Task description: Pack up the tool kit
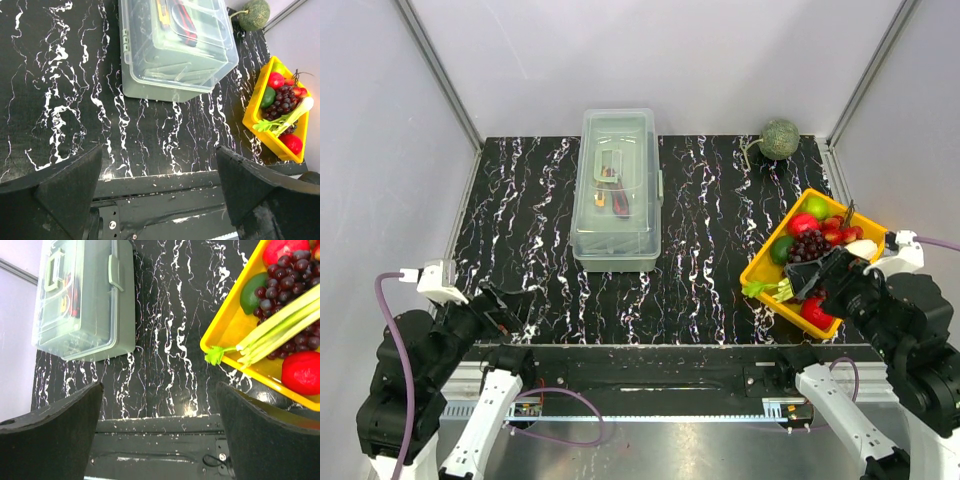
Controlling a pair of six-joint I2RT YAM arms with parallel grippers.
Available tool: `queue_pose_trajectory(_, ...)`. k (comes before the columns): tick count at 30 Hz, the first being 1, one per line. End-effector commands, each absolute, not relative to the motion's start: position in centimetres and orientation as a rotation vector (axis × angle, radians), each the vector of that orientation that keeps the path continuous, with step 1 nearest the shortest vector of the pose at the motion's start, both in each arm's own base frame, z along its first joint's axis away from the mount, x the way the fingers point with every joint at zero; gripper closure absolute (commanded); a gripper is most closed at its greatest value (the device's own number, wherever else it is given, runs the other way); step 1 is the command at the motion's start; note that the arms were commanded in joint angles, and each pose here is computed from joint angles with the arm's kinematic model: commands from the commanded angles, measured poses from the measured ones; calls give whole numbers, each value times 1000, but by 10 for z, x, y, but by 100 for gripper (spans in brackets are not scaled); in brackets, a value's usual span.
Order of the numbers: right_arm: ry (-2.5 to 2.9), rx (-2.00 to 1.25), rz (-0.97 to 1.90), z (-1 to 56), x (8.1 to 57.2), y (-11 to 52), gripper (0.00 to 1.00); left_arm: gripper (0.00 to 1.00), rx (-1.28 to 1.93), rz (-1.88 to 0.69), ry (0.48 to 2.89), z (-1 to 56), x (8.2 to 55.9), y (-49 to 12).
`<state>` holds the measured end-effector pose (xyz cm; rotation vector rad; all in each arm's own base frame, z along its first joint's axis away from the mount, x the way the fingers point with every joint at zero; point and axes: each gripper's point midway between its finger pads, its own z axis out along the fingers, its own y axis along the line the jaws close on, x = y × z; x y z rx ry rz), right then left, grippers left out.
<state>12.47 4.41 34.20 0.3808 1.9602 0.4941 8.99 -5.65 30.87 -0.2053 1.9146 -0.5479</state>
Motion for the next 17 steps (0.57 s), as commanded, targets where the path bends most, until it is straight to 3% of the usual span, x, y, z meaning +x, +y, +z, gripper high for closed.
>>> queue_pose_trajectory(1, 1955, 403, 505, 346, 104, 37, 1, 1, -228, -504, 1914, 303, 87, -47)
queue_pose_trajectory(17, 1947, 448, 504, 345, 100, 33, 0, 1, -210, -500, 1914, 309, 84, -45)
